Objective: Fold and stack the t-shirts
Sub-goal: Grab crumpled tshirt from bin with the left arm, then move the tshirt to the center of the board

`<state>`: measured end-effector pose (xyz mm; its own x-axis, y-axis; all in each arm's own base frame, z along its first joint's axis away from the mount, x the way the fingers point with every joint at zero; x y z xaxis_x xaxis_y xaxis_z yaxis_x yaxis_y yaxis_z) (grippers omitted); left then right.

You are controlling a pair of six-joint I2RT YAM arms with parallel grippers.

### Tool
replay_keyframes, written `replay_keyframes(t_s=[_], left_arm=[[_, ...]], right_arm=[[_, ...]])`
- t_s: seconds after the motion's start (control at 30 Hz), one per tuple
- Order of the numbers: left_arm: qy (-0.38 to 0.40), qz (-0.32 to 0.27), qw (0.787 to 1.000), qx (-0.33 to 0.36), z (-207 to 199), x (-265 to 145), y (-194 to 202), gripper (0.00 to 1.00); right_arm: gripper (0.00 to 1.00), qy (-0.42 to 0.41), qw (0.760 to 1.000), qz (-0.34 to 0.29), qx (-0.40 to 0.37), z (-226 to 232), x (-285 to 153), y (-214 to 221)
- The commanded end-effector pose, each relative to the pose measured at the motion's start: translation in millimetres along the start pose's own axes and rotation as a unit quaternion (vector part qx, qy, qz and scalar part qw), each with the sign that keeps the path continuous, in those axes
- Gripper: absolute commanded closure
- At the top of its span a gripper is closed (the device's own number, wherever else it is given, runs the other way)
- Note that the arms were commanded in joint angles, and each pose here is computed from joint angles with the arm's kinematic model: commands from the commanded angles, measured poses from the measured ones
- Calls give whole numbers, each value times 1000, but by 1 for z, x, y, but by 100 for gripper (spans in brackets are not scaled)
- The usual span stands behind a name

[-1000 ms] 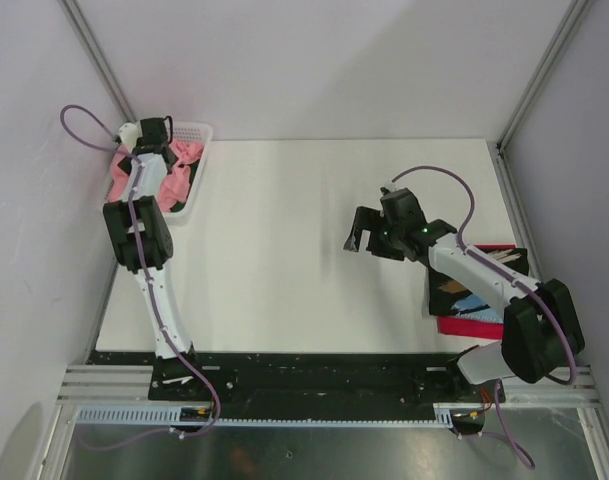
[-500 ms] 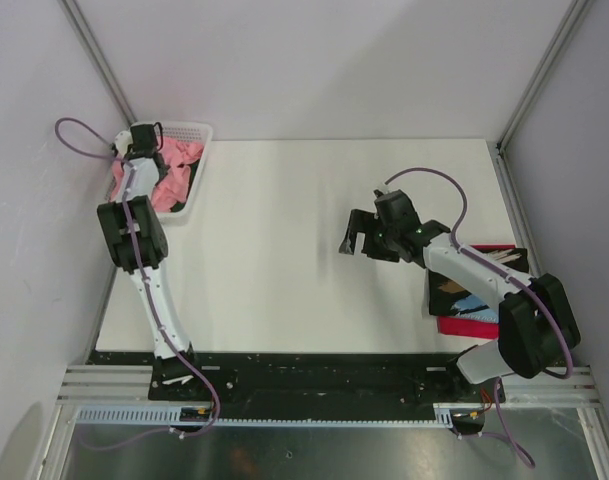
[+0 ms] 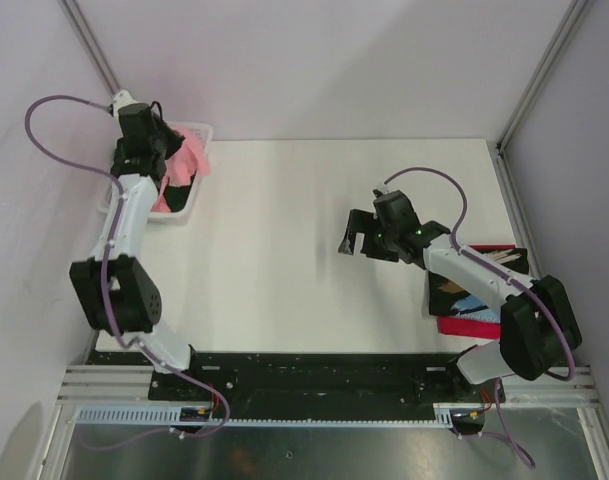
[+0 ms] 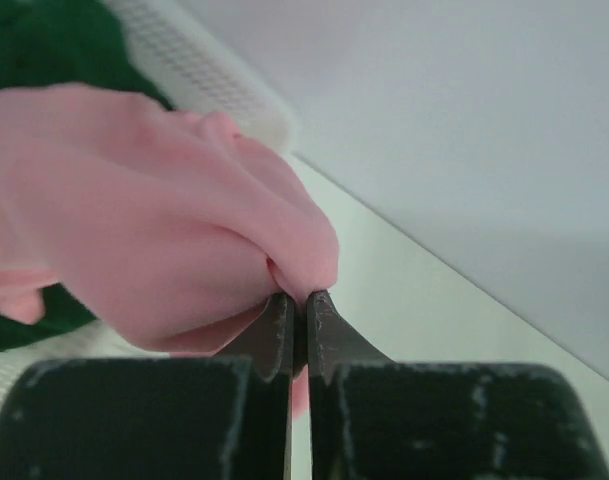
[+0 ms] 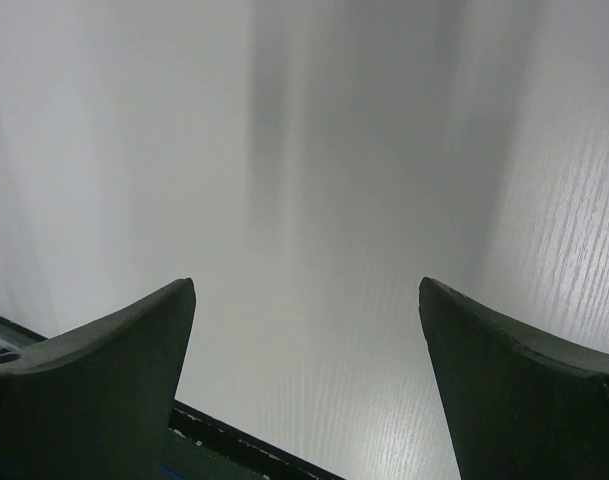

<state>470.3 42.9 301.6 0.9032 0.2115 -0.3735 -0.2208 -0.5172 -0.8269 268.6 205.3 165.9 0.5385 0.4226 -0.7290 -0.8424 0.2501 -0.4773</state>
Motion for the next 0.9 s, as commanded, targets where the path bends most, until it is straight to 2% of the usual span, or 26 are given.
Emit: replay_keyframes(t_s=[0.0,0.07,0.27,0.43,0.6,0.7,0.87], left_arm=[[145,-42,988,23,-58,-74,-24,100],[210,-50,976,35,-84,-113,-28,100],[382,-54,919,83,-149,-228,-11,100],[460,-41,882,89,-170,-286,6,100],[487,-31,869,88,-176,-307,15,100],[489,-16,867,93,-181,-304,26,100],[431,62,894,108,-178,-249,85,100]], right_arm=[[2,-34,998,-54,-3,15,-17,-24],[2,-36,997,-63,-1,15,-20,-30],[2,-33,995,-93,5,15,-34,-45],[2,-32,992,-118,16,13,-52,-54],[2,-23,991,-132,25,7,-68,-57],[2,-6,990,-141,29,2,-75,-57],[2,19,991,-131,34,-6,-77,-50]])
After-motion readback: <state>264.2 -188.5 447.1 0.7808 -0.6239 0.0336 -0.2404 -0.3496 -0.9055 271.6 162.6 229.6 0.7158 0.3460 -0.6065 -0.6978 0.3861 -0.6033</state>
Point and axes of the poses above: each gripper's point midway between its finger pads, its own x axis out along the fingers, its own z axis along the line the jaws close on, y = z × x, the point moved 6 cm from there along -x, back along the fingers, and after that the axes turned 5 degrees about x, right-handed, at the moved point
